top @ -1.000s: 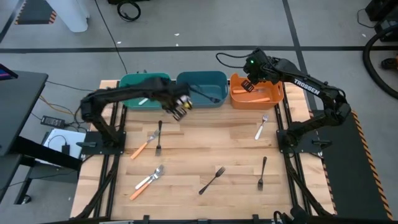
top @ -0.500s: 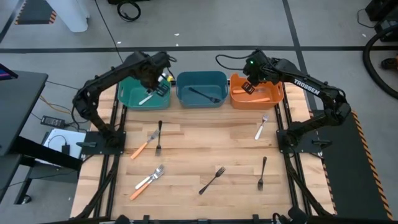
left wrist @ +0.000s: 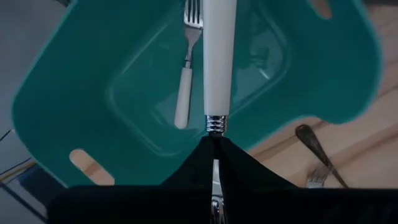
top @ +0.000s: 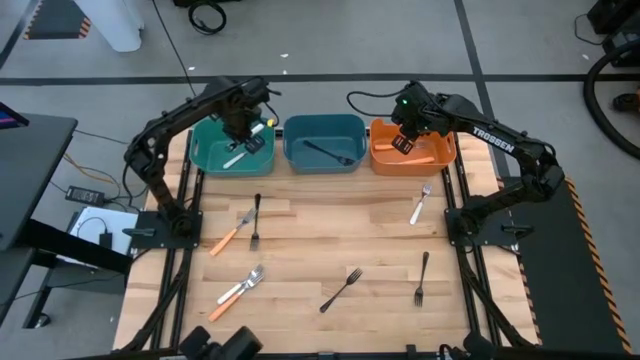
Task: Sort silverware by color (type)
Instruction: Put the white fork into the green bin, then put the yellow fork into the orange bin
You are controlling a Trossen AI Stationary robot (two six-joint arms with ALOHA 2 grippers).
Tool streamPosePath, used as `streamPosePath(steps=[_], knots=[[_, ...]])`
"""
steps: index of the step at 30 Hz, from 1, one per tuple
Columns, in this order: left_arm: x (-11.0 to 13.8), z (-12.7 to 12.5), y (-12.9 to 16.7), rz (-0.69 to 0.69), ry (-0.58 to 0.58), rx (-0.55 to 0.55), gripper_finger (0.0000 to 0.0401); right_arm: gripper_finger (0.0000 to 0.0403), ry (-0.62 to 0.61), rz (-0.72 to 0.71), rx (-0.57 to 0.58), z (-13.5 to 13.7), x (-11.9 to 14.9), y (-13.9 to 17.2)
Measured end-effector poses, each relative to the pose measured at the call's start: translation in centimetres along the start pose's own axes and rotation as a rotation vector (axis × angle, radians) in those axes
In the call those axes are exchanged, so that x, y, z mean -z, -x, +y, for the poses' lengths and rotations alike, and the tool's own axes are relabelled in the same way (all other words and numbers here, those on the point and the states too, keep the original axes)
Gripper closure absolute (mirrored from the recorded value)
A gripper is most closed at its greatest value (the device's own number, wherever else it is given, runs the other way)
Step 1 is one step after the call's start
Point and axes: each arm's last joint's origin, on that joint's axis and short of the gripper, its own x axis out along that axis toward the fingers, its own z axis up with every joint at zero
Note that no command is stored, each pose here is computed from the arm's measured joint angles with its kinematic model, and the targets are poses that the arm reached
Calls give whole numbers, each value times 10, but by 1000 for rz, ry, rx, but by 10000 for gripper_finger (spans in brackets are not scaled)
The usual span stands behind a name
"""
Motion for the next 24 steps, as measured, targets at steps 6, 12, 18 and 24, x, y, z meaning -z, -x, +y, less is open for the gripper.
streamPosePath(steps=[6, 12, 18, 24], knots=[[-8, 5, -15, 46, 11, -2, 344, 309, 3, 1, 2, 0, 0, 0], [-8, 3, -14, 50, 12, -2, 296, 309, 3, 0, 2, 0, 0, 0], [1, -2, -12, 130, 46, 9, 285, 309, 4, 0, 1, 0, 0, 0], [24, -23, 21, 48, 28, 21, 286, 309, 28, -32, -126, 12, -2, 3]])
